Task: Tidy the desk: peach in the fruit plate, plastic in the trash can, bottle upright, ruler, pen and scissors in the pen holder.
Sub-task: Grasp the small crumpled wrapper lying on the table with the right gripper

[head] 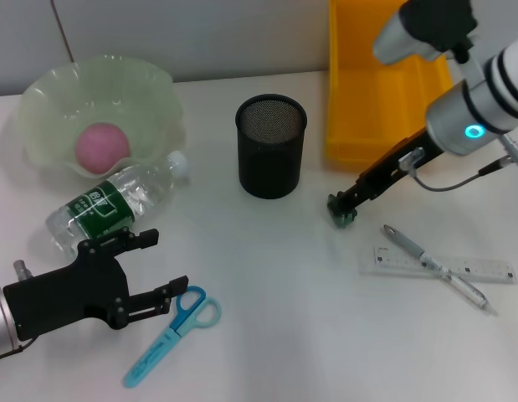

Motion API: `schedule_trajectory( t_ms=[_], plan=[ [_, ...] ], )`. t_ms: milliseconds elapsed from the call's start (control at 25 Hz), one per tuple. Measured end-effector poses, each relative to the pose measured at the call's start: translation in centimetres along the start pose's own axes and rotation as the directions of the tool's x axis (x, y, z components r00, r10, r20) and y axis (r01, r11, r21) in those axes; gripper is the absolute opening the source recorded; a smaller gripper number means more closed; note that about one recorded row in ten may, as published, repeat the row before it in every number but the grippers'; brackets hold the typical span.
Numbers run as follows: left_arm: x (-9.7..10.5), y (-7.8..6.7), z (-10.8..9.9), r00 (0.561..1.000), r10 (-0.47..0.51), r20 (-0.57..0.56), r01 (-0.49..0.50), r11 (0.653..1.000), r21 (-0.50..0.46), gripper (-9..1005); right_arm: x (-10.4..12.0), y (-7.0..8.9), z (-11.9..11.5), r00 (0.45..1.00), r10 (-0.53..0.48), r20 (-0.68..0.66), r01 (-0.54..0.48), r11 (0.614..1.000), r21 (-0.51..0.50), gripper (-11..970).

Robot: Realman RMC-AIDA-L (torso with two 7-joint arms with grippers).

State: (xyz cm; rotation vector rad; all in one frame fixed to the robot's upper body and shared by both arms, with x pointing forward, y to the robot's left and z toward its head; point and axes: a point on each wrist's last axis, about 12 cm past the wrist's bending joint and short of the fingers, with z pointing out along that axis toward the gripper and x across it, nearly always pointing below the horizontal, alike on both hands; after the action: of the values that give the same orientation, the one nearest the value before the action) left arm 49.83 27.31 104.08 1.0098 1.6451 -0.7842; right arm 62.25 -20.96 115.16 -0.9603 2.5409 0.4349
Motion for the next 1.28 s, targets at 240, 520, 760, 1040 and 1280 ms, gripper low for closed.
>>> schedule_trajectory(
  t_ms=[240, 520, 760, 1040, 1280],
  plan=[
    [0.0, 0.0, 0.0, 1.000, 0.001, 0.000, -0.001, 1.000, 0.001, 810, -0.6, 0.4, 1.2, 1.000, -0.002, -0.029, 0.002, 1.000, 0.004, 764],
    [0.0, -0.2, 0.0, 1.000, 0.000, 0.005, 0.000, 1.000, 0.008, 810, -0.9, 0.9, 2.5, 0.998, -0.017, -0.066, 0.021, 0.998, 0.064, 761],
    [0.0, -0.3, 0.2, 1.000, 0.005, -0.001, -0.004, 1.000, 0.023, 810, -1.1, 1.1, 3.1, 0.997, -0.019, -0.079, 0.025, 0.997, 0.067, 758],
    [0.1, -0.4, 0.1, 1.000, 0.002, -0.003, -0.002, 1.000, 0.023, 810, -1.2, 1.4, 4.0, 0.994, -0.035, -0.099, 0.043, 0.996, 0.074, 755],
    [0.2, -0.5, 0.0, 1.000, -0.001, -0.002, 0.001, 1.000, 0.027, 810, -1.3, 1.4, 4.0, 0.995, -0.036, -0.098, 0.043, 0.996, 0.078, 752]
  ],
)
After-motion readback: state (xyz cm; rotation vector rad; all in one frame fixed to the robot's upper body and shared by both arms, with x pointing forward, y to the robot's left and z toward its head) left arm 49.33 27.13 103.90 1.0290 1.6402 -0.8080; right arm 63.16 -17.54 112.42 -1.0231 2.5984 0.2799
